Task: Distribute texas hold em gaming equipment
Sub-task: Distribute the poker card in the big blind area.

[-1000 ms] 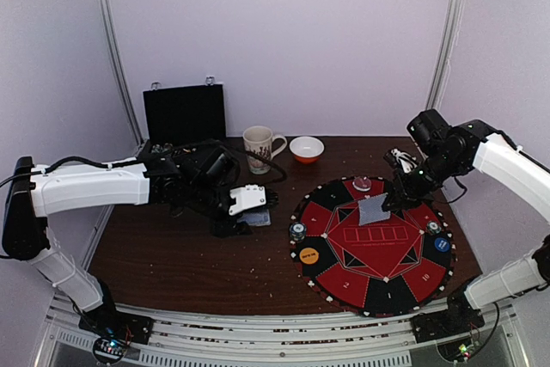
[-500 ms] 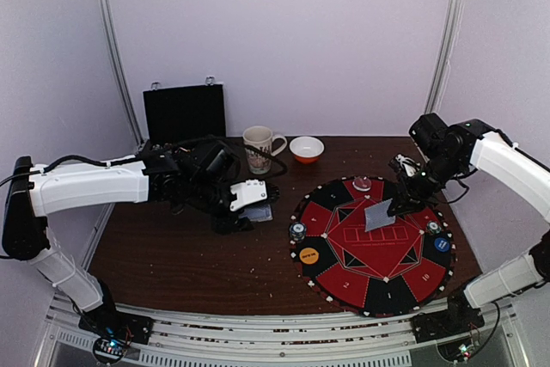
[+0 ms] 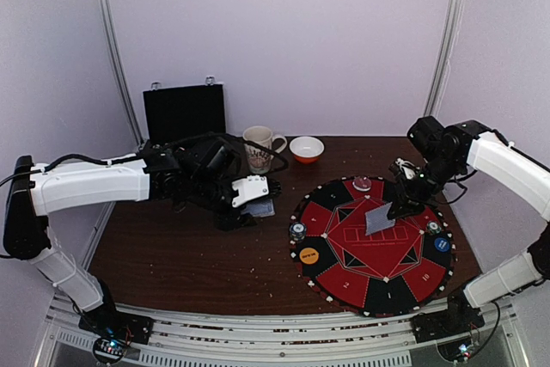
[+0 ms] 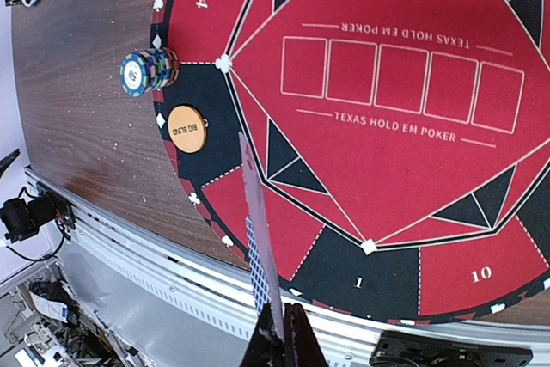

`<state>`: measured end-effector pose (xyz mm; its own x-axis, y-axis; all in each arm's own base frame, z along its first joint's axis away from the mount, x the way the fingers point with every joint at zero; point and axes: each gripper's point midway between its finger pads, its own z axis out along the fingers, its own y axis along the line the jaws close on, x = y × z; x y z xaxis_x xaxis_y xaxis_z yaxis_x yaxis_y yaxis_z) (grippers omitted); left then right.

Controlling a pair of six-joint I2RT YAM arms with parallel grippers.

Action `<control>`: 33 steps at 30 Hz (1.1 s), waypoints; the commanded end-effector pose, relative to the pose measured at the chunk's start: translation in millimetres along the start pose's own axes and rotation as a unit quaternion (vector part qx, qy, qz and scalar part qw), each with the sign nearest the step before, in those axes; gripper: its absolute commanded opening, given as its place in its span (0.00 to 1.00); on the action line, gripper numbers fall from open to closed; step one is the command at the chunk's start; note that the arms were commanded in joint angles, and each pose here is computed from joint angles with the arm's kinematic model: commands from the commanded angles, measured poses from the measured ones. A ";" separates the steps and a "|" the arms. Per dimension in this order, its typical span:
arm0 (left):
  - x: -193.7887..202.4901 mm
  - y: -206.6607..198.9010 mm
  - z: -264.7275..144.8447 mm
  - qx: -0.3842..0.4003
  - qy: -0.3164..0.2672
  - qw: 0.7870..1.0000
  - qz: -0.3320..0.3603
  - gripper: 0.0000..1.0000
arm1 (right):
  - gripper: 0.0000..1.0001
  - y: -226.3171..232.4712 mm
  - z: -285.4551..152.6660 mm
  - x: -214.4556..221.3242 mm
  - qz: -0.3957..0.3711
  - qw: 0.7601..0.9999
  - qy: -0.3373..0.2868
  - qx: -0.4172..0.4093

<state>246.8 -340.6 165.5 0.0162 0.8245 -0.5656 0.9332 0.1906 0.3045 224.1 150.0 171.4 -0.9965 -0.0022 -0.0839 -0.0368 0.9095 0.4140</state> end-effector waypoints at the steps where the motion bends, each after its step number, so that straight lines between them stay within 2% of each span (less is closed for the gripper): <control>1: -14.1 13.5 -10.9 -0.025 -0.039 0.999 -0.004 0.56 | 0.00 -8.9 -1.8 12.8 0.021 1.000 0.013 0.012; 13: -13.0 14.8 -13.2 -0.028 -0.042 0.999 -0.008 0.56 | 0.00 -7.6 4.3 17.0 0.031 0.999 0.019 -0.004; 18: -10.7 16.8 -13.2 -0.031 -0.040 0.999 -0.009 0.56 | 0.00 5.4 14.4 23.4 0.010 0.998 0.045 -0.045; 25: -9.2 18.0 -11.6 -0.031 -0.037 0.999 -0.011 0.56 | 0.00 59.3 60.5 45.5 -0.088 0.987 0.082 -0.108; 30: -8.8 17.3 -11.0 -0.028 -0.037 0.999 -0.011 0.56 | 0.00 81.6 106.9 71.0 -0.151 0.970 0.140 -0.128; 33: -7.4 17.4 -9.1 -0.027 -0.035 0.999 -0.012 0.56 | 0.00 90.7 122.2 73.7 -0.181 0.962 0.151 -0.139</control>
<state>253.4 -334.7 168.8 0.0069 0.8138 -0.5811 0.9247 0.2160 0.3135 157.0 257.6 96.0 -0.9266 -0.3723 0.0521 -0.2753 0.7665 0.5803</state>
